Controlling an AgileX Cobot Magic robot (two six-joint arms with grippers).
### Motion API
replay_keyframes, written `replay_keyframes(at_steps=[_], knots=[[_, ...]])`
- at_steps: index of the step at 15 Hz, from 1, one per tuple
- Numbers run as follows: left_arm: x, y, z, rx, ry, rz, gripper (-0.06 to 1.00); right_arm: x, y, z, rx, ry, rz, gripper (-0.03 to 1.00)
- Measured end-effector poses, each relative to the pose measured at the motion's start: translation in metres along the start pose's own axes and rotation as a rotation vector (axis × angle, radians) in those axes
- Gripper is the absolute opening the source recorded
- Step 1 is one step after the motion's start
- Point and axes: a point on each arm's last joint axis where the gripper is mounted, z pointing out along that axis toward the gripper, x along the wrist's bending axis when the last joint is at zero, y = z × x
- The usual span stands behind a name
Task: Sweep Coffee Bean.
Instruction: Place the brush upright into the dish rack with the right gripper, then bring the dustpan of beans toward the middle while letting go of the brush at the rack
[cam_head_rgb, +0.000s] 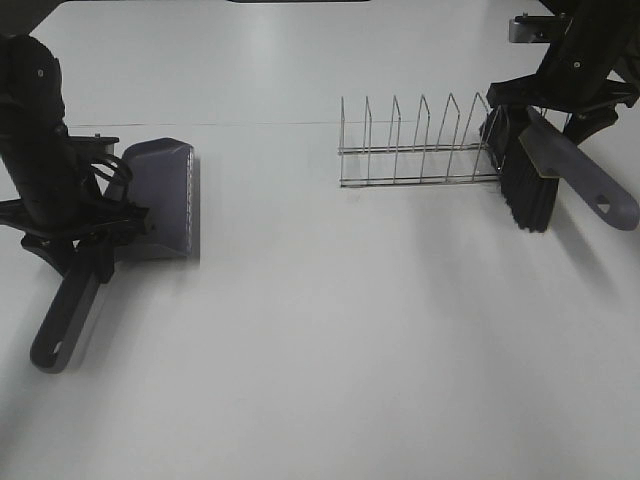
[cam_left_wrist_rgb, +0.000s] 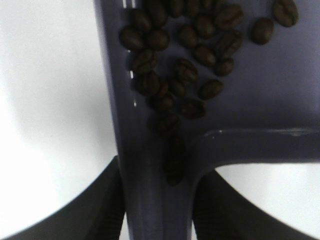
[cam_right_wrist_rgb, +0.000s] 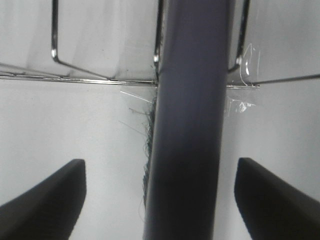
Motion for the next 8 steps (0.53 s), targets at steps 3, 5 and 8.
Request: replay_keyframes(at_steps=[3, 5, 8], knots=[[0.0, 0.0, 0.0, 0.0, 0.0, -0.001, 0.35, 0.0, -0.001, -0.002, 0.014, 0.002, 0.0, 0.78], [0.0, 0.0, 0.0, -0.005, -0.001, -0.011, 0.35, 0.001, -0.003, -0.018, 0.012, 0.003, -0.002, 0.78], [-0.001, 0.004, 0.0, -0.041, -0.012, -0.019, 0.35, 0.005, -0.006, -0.071, -0.052, 0.001, -0.009, 0.78]])
